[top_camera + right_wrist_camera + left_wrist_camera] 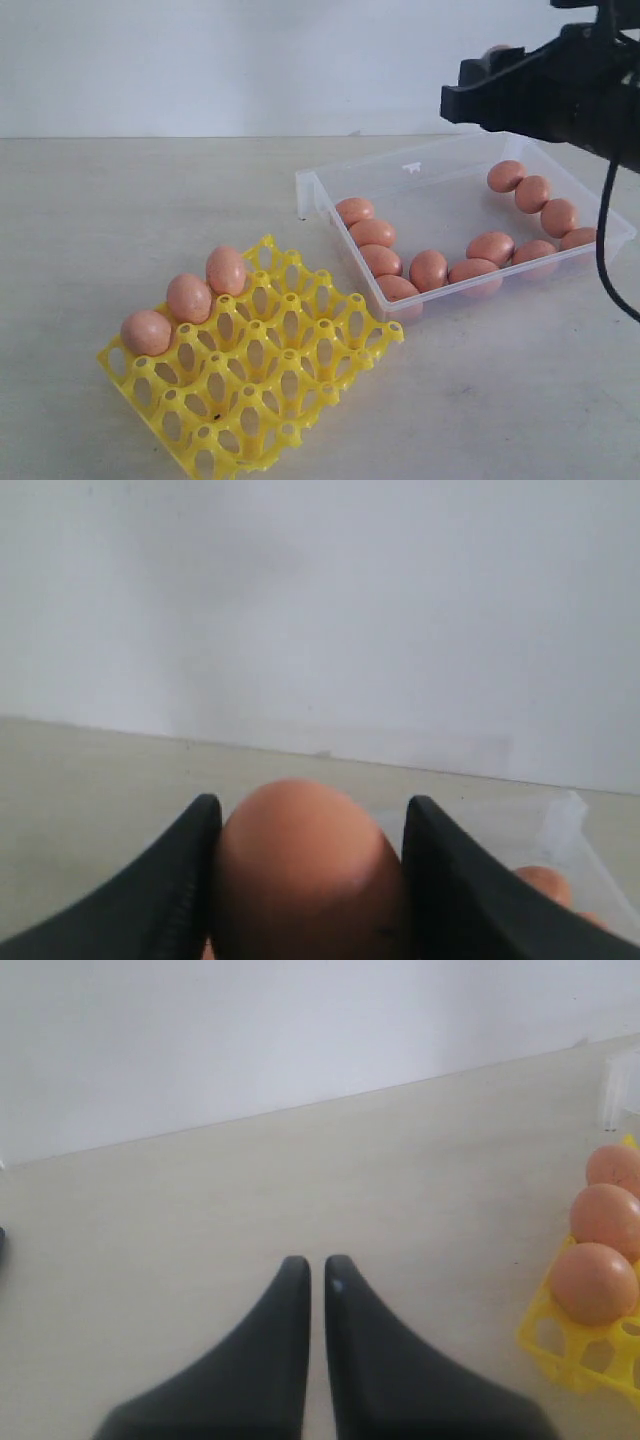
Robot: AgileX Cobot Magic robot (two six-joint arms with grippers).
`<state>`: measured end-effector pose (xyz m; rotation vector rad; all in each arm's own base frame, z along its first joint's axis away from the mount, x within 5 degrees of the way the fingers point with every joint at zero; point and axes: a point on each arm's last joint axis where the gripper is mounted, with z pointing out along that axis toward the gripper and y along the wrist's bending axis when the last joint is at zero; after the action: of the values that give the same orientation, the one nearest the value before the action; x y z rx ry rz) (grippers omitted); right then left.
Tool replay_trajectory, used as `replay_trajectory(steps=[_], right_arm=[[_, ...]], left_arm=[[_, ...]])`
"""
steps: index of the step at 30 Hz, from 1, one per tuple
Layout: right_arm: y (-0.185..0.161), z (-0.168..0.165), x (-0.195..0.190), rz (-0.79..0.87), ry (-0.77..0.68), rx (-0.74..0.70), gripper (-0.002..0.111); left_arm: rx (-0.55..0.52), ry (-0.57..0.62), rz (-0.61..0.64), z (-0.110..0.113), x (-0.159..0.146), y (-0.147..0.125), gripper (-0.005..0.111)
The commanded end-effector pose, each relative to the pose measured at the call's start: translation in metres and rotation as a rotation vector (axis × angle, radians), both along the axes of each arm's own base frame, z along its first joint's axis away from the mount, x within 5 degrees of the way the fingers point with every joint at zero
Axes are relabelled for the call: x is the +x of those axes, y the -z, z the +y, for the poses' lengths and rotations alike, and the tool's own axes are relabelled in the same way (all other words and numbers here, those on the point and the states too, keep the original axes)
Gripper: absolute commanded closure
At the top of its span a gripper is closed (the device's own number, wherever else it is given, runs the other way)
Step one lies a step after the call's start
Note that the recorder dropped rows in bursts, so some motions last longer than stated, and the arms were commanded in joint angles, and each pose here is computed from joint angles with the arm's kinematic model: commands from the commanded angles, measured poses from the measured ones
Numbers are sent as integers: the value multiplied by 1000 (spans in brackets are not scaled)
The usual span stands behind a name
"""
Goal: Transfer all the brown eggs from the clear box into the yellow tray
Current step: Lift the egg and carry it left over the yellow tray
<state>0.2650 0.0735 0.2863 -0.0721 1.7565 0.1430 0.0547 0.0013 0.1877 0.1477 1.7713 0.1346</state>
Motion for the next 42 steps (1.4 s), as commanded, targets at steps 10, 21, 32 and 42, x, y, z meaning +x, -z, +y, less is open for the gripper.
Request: replay_trajectory(steps=[10, 21, 32, 42], right_arm=[[-45, 28, -14, -416, -382, 732, 109], [4, 94, 44, -56, -812, 646, 109], [75, 134, 94, 343, -1029, 719, 109], [118, 127, 112, 401, -935, 682, 109]], left_arm=[[-5, 7, 0, 0, 0, 1, 103], [-5, 7, 0, 0, 0, 1, 103], [-5, 7, 0, 0, 0, 1, 103], [-5, 7, 0, 0, 0, 1, 103]])
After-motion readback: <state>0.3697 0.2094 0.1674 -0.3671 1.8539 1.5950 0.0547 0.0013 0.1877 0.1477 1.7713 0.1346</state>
